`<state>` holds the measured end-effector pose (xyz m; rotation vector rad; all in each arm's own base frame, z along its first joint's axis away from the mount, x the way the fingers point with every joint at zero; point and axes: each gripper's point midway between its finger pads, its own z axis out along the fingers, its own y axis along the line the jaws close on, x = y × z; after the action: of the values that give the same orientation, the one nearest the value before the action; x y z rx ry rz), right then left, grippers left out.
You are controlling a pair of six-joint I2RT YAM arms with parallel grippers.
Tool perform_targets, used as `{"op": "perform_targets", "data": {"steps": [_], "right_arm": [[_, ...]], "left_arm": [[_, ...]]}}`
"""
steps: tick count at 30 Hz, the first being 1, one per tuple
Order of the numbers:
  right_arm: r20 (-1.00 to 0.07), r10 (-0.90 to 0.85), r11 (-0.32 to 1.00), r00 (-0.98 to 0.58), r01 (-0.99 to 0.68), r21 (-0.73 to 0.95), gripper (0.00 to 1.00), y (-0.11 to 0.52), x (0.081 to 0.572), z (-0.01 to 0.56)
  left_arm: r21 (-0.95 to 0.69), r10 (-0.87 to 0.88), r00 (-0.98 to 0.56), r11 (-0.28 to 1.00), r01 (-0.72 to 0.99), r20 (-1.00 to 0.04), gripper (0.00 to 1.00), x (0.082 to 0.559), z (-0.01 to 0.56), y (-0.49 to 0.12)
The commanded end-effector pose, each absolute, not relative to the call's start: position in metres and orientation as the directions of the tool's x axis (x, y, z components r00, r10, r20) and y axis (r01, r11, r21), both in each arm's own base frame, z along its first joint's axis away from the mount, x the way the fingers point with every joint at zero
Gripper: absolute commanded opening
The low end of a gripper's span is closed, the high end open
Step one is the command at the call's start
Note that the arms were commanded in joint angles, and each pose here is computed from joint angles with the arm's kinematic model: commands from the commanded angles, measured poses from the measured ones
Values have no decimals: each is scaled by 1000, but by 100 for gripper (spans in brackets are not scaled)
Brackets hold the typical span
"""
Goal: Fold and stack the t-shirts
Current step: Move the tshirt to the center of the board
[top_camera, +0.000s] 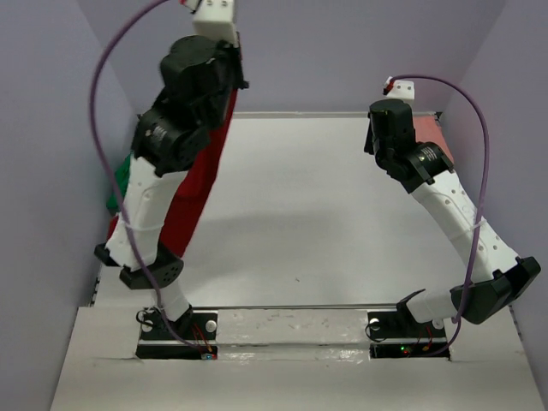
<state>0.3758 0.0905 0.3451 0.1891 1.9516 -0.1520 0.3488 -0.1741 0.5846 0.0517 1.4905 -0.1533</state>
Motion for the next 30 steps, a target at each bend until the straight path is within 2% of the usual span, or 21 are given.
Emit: {"op": "perform_targets", "data": {"steps": [1, 8, 14, 19, 20, 21, 22, 23, 24, 25, 27, 30], "right_arm": [[-940, 83, 976, -332, 216, 10, 0, 88, 374, 360], [-928, 89, 979, -361, 206, 14, 0, 94, 377, 345], [-931, 92, 979, -354, 204, 19, 0, 96, 381, 351], [-934, 92, 979, -345, 204, 20, 0, 95, 381, 357], [-935, 91, 979, -343, 204, 21, 0, 95, 380, 359], [-937, 96, 979, -336, 204, 27, 0, 94, 379, 362], [-937, 99, 980, -334, 195, 35, 0, 96, 378, 363], [-938, 102, 981, -332, 189, 40, 0, 97, 378, 365], [-938, 103, 982, -331, 184, 44, 0, 97, 378, 366], [-938, 107, 983, -330, 178, 49, 0, 98, 378, 367], [-934, 100, 985, -344, 168, 44, 0, 101, 379, 364], [-932, 101, 985, -347, 164, 45, 0, 102, 378, 363]], "left_arm": [[-77, -99, 55, 947, 311, -994, 0, 376, 571, -239], [-104, -159, 86, 887, 451, -983, 0, 349, 590, -277], [-118, -170, 91, 900, 419, -981, 0, 324, 600, -250], [-92, -110, 31, 932, 352, -993, 0, 329, 570, -240], [-92, -86, -33, 946, 309, -996, 5, 338, 542, -243], [-85, -67, -74, 956, 282, -995, 14, 341, 525, -241], [-82, -55, -109, 962, 259, -993, 35, 346, 509, -242], [-75, -34, -178, 970, 232, -983, 75, 352, 476, -247], [-87, -41, -219, 976, 202, -975, 90, 356, 458, -246], [-100, -56, -260, 982, 159, -964, 99, 360, 440, -243], [-81, -85, -377, 996, -28, -922, 99, 375, 378, -210], [-71, -152, -382, 973, -218, -912, 99, 380, 358, -165]]}}
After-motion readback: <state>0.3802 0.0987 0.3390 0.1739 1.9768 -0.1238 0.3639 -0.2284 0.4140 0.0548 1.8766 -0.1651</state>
